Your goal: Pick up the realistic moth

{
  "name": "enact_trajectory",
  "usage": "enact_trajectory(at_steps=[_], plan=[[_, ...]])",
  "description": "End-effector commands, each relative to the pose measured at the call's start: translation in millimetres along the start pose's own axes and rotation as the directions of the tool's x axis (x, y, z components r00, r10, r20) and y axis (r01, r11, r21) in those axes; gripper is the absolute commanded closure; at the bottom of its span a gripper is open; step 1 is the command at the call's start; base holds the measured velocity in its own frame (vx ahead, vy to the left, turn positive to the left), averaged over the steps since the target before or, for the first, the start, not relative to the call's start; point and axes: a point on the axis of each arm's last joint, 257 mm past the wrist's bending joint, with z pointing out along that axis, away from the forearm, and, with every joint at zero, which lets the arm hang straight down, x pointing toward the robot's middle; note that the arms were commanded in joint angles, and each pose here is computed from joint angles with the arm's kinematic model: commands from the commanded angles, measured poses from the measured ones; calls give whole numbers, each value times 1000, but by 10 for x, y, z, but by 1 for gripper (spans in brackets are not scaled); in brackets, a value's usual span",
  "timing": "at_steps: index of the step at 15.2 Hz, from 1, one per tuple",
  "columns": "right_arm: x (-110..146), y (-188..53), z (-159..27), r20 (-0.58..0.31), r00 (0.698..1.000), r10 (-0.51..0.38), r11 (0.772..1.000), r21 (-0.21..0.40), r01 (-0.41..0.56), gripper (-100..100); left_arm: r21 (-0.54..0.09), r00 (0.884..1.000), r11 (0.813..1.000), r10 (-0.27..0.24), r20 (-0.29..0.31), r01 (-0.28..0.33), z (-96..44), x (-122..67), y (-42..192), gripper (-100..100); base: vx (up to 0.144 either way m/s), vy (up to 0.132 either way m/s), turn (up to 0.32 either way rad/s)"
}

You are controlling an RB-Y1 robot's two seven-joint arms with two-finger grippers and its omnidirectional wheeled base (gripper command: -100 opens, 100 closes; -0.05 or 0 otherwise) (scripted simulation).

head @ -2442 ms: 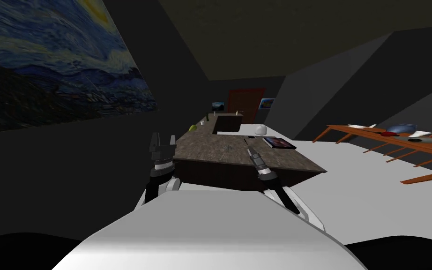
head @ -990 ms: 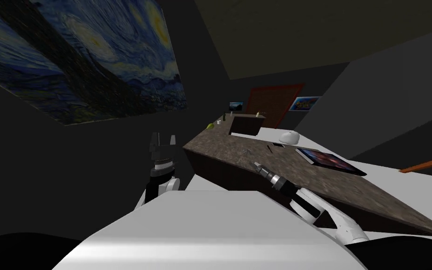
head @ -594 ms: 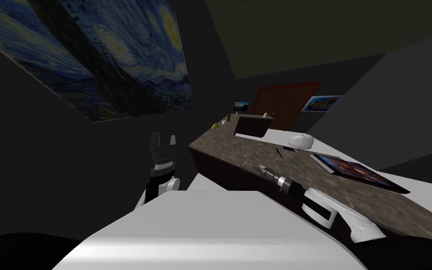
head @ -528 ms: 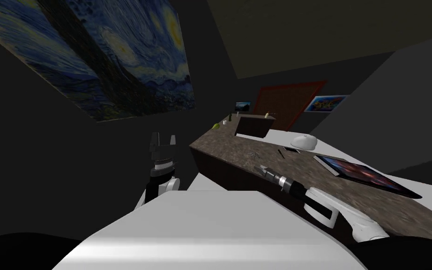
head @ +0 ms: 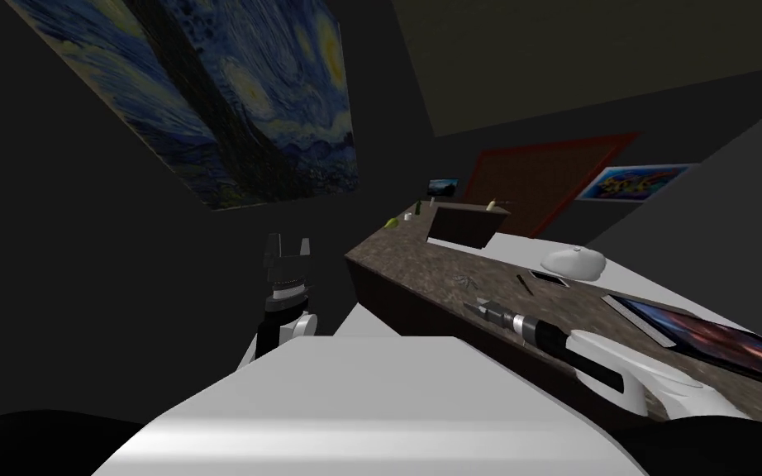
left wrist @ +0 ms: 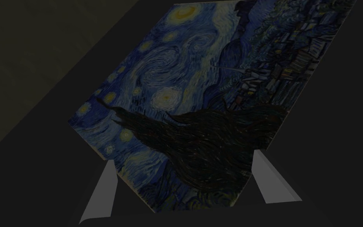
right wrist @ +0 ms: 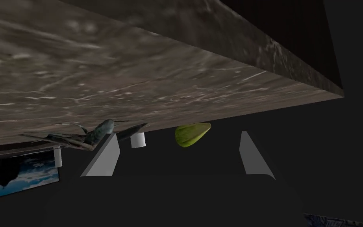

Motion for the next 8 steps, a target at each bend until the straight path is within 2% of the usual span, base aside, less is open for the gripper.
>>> enact_trajectory(at_steps=[1,4,5,6,7,8], plan=[[123,-243,-144,-70,996,-64,997,32,66,-100,0,1000,1000,0,0,0,0,0,0,0,37,48,275],[211,-465,-282,-129,986,-107,991,61,115,-100,0,1000,1000,0,0,0,0,0,0,0,37,48,199],[277,-641,-409,-181,973,-145,984,79,161,-100,0,1000,1000,0,0,0,0,0,0,0,43,49,198],[281,-649,-413,-182,973,-145,984,80,161,-100,0,1000,1000,0,0,0,0,0,0,0,43,39,174],[345,-823,-549,-235,956,-178,974,96,205,-100,0,1000,1000,0,0,0,0,0,0,0,40,36,203],[345,-823,-549,-235,956,-178,974,96,205,-100,0,1000,1000,0,0,0,0,0,0,0,39,34,156]])
